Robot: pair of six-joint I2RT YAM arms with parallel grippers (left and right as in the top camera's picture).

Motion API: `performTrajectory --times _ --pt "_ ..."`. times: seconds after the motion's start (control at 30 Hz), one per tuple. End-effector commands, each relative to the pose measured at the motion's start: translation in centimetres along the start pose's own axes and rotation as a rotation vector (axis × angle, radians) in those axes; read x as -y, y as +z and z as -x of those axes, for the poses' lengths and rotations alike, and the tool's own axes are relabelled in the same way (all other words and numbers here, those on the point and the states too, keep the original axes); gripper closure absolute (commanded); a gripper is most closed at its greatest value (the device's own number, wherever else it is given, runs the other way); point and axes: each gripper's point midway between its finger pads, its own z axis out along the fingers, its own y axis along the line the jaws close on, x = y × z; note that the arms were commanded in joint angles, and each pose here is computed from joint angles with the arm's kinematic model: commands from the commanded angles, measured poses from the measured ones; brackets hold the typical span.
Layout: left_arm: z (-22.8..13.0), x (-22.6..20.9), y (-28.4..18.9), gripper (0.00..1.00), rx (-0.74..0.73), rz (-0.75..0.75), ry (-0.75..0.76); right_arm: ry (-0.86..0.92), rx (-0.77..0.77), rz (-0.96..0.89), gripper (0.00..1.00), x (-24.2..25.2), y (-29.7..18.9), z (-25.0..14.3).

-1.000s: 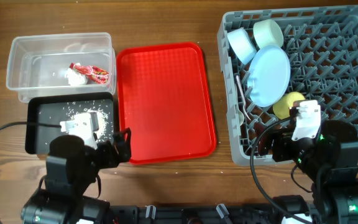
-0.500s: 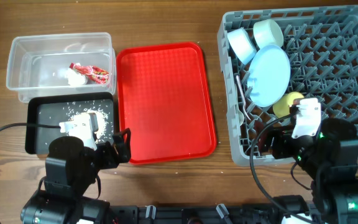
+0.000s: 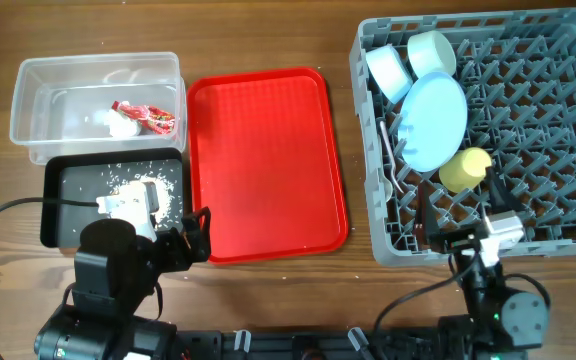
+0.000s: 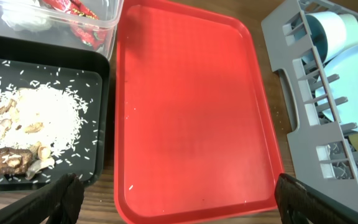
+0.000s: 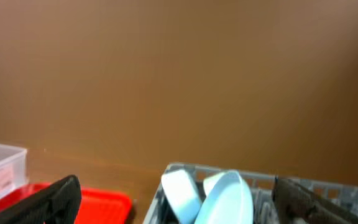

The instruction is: Sort waste into correct bins and load items into the dishwasher rack

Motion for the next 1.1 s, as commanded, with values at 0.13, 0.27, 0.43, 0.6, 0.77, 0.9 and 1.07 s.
performTrajectory --times 0.13,0.27,0.43,0.6,0.77,0.9,1.07 --pt "0.1 -0.1 0.0 0.0 0.007 0.006 -0.007 0.021 -0.211 -0.083 0.0 1.1 -0.6 -7.7" --pt "0.1 -0.1 0.0 0.0 0.007 0.005 -0.007 0.029 -0.251 -0.044 0.0 0.4 -0.8 -8.6" --pt "0.1 -0.1 0.0 0.0 0.007 0.005 -0.006 0.03 -0.253 -0.044 0.0 0.4 -0.8 -8.7" --pt "0.1 -0.1 0.0 0.0 0.006 0.005 -0.007 0.03 -0.253 -0.044 0.0 0.4 -0.8 -8.7" --pt "0.1 -0.1 0.0 0.0 0.007 0.006 -0.006 0.03 -0.253 -0.044 0.0 0.4 -0.8 -8.7" --pt "0.1 -0.1 0.0 0.0 0.007 0.006 -0.007 0.03 -0.253 -0.044 0.01 0.4 -0.8 -8.7" --pt "0.3 -1.8 -0.6 0.0 0.055 0.055 -0.042 0.03 -0.253 -0.044 0.0 0.4 -0.8 -8.7"
